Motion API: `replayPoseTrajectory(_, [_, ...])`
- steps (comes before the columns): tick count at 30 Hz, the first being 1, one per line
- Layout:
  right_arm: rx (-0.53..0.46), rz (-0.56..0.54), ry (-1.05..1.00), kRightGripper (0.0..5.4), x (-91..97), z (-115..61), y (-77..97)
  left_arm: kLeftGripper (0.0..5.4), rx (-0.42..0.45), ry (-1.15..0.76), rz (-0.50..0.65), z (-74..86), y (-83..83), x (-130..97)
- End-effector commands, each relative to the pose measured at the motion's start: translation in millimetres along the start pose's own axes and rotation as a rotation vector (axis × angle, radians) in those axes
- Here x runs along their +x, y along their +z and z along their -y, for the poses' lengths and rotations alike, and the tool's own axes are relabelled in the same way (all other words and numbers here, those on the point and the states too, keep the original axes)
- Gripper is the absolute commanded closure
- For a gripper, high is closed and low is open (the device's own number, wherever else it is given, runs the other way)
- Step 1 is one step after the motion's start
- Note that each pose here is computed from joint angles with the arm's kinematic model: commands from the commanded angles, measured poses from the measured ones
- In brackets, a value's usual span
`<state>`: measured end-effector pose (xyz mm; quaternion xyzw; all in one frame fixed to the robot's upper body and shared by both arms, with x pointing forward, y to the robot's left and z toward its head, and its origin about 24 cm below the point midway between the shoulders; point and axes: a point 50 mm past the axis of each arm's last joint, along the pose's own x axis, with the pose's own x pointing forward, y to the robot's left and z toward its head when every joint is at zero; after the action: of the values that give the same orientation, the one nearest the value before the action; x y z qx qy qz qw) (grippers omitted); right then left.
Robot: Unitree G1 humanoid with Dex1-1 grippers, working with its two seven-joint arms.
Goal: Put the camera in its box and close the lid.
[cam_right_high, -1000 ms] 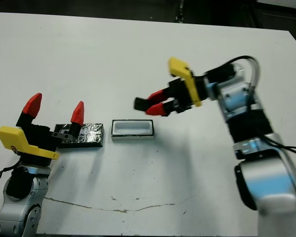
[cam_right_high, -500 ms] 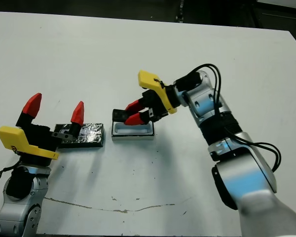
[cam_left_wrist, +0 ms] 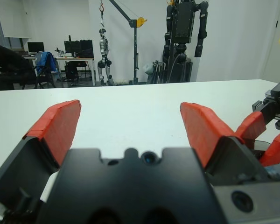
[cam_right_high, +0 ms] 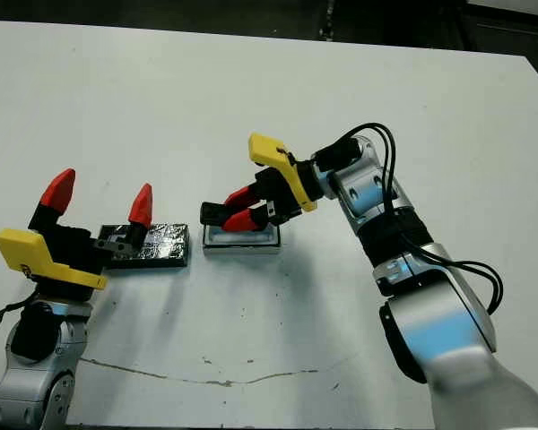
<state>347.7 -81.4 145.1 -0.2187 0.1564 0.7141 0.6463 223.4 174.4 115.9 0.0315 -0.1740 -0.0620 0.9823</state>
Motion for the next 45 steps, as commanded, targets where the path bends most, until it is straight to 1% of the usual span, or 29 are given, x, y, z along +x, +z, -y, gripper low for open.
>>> replayPoseTrajectory(1, [0.011, -0.013, 0.006, 3.74, 0.3, -3.5, -9.6, 0.0, 0.001, 0.004, -0.008, 0.4, 0.0, -1.1])
replayPoseTrajectory(7, [-0.008, -0.015, 0.004, 3.74, 1.7, -5.4, -16.0, 0.0, 0.004, 0.002, -0.009, -0.1, -0.7, -1.6])
replayPoseTrajectory(9, [0.004, -0.031, -0.001, 3.74, 2.0, -5.2, -19.2, 0.0, 0.001, 0.001, -0.01, 0.2, -0.8, -1.5])
replayPoseTrajectory(12, [-0.01, -0.061, -0.014, 3.74, 1.7, -5.3, -22.8, 0.0, -0.01, 0.002, -0.011, 0.8, -1.2, -1.5])
replayPoseTrajectory(19, [0.001, -0.064, 0.0, 3.74, 0.6, -7.1, -31.6, 0.0, -0.004, -0.002, -0.008, 0.2, -2.2, -2.6])
replayPoseTrajectory(25, [0.056, -0.117, -0.011, 3.74, -4.9, -6.6, -35.8, 0.0, -0.001, -0.003, -0.006, 0.1, -2.1, -2.5])
replayPoseTrajectory(34, [0.082, -0.12, -0.039, 3.74, -13.5, -7.8, -36.9, 0.0, -0.004, -0.006, -0.011, 0.4, -2.5, -2.9])
replayPoseTrajectory(38, [0.117, -0.152, -0.054, 3.74, -13.6, -7.1, -36.6, 0.0, -0.013, -0.004, -0.011, 1.0, -2.7, -3.2])
replayPoseTrajectory(40, [0.118, -0.141, -0.054, 3.74, -12.4, -7.7, -36.5, 0.0, -0.016, -0.01, -0.01, 0.9, -2.9, -3.3])
replayPoseTrajectory(42, [0.104, -0.117, -0.046, 3.47, -11.0, -8.0, -36.3, 0.0, -0.012, -0.011, -0.012, 0.9, -2.6, -3.3])
replayPoseTrajectory(45, [0.025, -0.107, -0.07, 3.11, -9.8, -7.3, -33.9, 0.0, -0.022, -0.009, -0.009, 1.5, -2.8, -3.3])
